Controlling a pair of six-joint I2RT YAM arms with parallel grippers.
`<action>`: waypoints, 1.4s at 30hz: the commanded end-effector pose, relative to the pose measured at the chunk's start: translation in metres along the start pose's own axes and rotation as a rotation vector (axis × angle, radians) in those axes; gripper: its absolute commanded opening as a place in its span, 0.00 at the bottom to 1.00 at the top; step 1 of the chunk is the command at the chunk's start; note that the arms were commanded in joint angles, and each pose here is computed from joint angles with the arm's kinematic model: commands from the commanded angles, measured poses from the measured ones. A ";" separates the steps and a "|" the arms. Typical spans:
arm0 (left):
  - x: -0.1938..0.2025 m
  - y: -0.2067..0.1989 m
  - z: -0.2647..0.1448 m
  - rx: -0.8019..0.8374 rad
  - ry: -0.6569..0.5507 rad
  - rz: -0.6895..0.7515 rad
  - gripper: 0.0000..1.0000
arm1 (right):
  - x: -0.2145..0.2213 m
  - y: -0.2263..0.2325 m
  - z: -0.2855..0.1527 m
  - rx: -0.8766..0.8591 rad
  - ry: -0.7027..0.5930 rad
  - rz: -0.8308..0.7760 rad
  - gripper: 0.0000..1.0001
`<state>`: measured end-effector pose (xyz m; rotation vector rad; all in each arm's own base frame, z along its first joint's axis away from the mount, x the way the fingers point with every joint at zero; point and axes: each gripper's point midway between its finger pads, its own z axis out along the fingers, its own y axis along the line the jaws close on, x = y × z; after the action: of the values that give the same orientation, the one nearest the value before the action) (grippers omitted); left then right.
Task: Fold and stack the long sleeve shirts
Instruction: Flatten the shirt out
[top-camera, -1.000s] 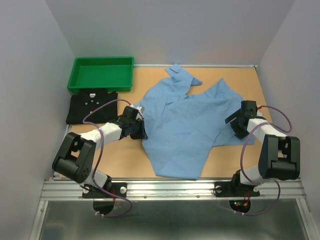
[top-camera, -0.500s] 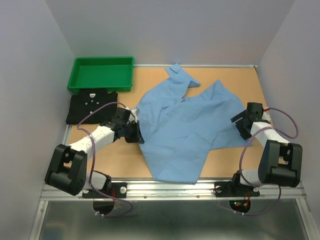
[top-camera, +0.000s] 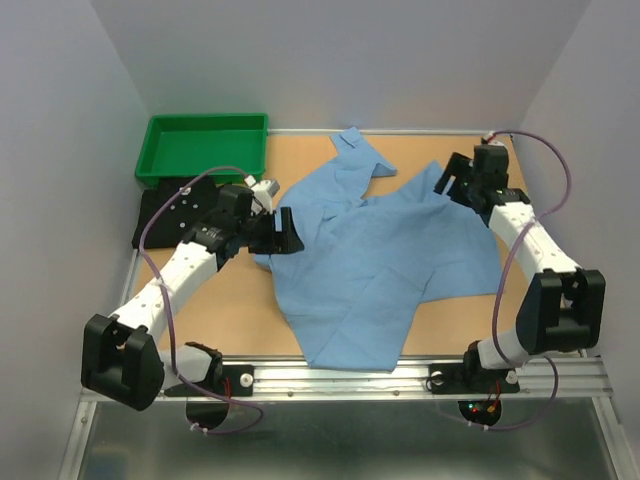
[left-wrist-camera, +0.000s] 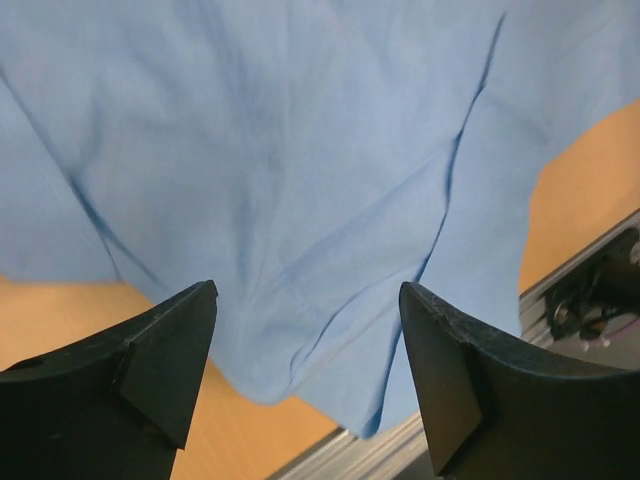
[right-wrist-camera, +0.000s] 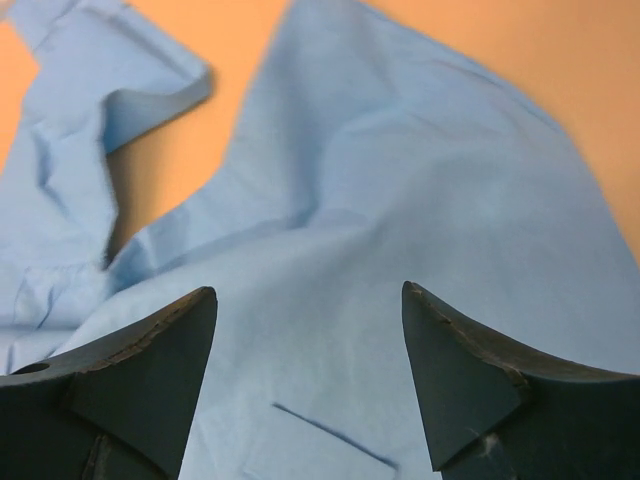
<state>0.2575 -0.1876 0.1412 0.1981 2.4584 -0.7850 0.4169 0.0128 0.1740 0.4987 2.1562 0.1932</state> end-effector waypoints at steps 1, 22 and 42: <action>-0.067 -0.028 0.002 0.066 -0.187 0.053 0.83 | 0.003 0.048 0.015 -0.107 0.020 -0.155 0.78; 0.043 0.029 0.109 -0.126 0.249 0.014 0.79 | 0.169 -0.015 0.026 0.072 0.350 -0.004 0.80; 0.017 -0.007 0.052 -0.032 0.072 0.134 0.80 | 0.045 0.015 -0.025 0.047 0.076 -0.109 0.81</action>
<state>0.2322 -0.2040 0.0527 0.2797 2.6987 -0.6668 0.3194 0.0558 0.0816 0.5201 2.4686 0.1646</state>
